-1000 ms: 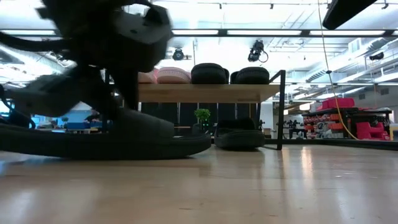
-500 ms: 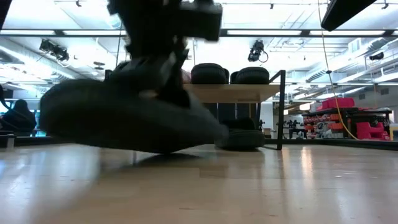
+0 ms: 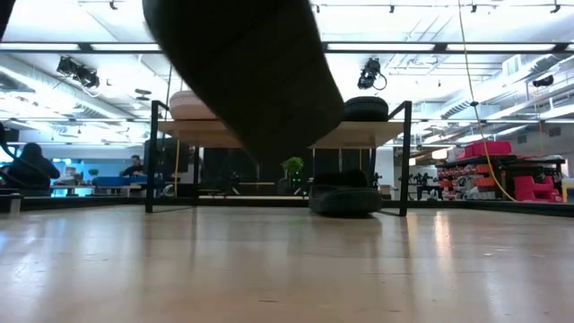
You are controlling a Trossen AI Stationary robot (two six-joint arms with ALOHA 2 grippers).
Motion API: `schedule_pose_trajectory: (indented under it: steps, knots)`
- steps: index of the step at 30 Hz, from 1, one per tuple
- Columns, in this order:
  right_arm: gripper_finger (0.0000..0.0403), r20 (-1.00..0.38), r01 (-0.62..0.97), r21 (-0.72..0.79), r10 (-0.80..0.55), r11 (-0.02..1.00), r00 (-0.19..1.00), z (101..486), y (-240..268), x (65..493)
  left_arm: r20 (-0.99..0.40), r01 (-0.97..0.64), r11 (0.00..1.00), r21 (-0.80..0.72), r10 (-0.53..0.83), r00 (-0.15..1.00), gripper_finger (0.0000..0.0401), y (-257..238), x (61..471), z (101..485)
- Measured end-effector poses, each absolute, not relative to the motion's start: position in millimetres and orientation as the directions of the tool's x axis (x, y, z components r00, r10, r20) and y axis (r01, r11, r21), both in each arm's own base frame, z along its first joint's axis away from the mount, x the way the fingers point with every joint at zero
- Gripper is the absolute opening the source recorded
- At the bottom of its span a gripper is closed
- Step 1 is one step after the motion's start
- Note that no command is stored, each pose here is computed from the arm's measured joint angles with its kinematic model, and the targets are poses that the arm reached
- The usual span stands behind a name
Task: Pick and place slides into the shelf
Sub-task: Move the black slipper under the shelf
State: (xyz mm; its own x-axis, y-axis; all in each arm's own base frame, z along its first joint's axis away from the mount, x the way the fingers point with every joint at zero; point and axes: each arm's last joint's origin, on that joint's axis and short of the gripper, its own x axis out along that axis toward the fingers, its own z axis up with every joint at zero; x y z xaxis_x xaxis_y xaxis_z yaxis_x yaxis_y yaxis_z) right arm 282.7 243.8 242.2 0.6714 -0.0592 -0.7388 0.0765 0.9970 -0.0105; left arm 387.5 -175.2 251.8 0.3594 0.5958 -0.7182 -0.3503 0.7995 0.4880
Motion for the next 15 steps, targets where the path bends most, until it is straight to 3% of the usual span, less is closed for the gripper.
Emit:
schedule_pose_trajectory:
  steps: [4, 10, 15]
  knots:
    - [0.0003, -0.713, -0.033, -0.065, -0.024, 0.997, 0.701, 245, 252, 281, -0.752, -0.411, 0.799, 0.439, 0.577, 0.318, 0.002, -161, 393, 250]
    - [0.0006, -0.691, -0.216, -0.289, -0.046, 0.933, 0.722, 244, 258, 276, -0.793, -0.43, 0.793, 0.432, 0.56, 0.238, 0.0015, -138, 398, 239]
    - [0.0042, -0.652, -0.298, -0.364, -0.013, 0.883, 0.758, 248, 259, 283, -0.796, -0.449, 0.787, 0.422, 0.559, 0.232, 0.0023, -129, 402, 239]
